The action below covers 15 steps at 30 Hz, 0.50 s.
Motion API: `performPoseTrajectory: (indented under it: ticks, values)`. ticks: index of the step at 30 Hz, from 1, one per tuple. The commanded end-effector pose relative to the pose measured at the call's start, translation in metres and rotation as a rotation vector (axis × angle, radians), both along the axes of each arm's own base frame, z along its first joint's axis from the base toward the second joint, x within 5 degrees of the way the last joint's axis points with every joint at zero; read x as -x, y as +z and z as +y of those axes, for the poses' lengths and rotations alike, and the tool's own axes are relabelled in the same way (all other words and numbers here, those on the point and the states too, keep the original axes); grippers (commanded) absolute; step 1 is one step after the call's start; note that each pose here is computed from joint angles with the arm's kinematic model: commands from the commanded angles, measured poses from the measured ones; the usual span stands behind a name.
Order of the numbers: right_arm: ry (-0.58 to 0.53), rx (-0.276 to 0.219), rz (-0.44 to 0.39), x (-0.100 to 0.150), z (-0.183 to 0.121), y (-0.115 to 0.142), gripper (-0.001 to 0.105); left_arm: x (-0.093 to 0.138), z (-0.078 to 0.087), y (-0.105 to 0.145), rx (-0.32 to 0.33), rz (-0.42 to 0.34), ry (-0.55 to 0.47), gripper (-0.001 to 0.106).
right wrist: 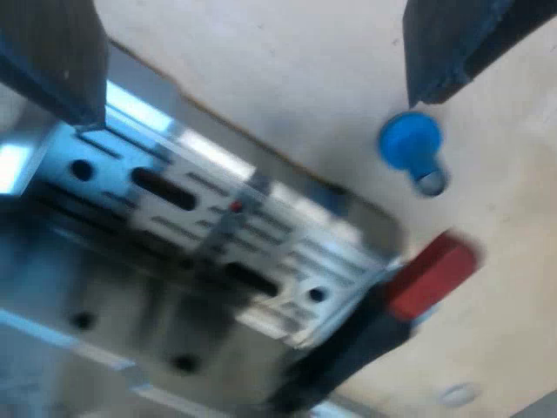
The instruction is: Put the handle in the coffee machine
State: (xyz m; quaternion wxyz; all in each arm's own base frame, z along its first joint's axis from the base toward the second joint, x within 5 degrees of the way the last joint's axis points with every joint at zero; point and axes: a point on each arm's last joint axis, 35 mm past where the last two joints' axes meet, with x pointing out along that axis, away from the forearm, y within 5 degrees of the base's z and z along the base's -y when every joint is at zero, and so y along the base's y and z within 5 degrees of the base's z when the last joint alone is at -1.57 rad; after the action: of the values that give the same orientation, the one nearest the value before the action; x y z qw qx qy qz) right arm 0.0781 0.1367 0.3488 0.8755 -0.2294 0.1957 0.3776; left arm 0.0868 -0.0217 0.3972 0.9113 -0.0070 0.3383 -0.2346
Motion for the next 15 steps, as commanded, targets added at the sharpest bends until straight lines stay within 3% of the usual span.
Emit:
performPoseTrajectory:
  ticks: [1, 8, 15]
  values:
    - [-0.13, -0.028, 0.022, -0.023, -0.015, 0.012, 0.071, 0.006, 0.002, 0.003, 0.008, -0.02, 0.015, 0.084]
    - [-0.352, -0.056, 0.08, -0.051, -0.051, 0.012, 0.071, 0.006, 0.005, 0.005, 0.009, -0.044, 0.057, 0.084]
    - [-0.587, -0.062, 0.162, -0.066, -0.092, 0.005, 0.071, 0.002, 0.011, 0.009, 0.064, -0.059, 0.159, 0.084]
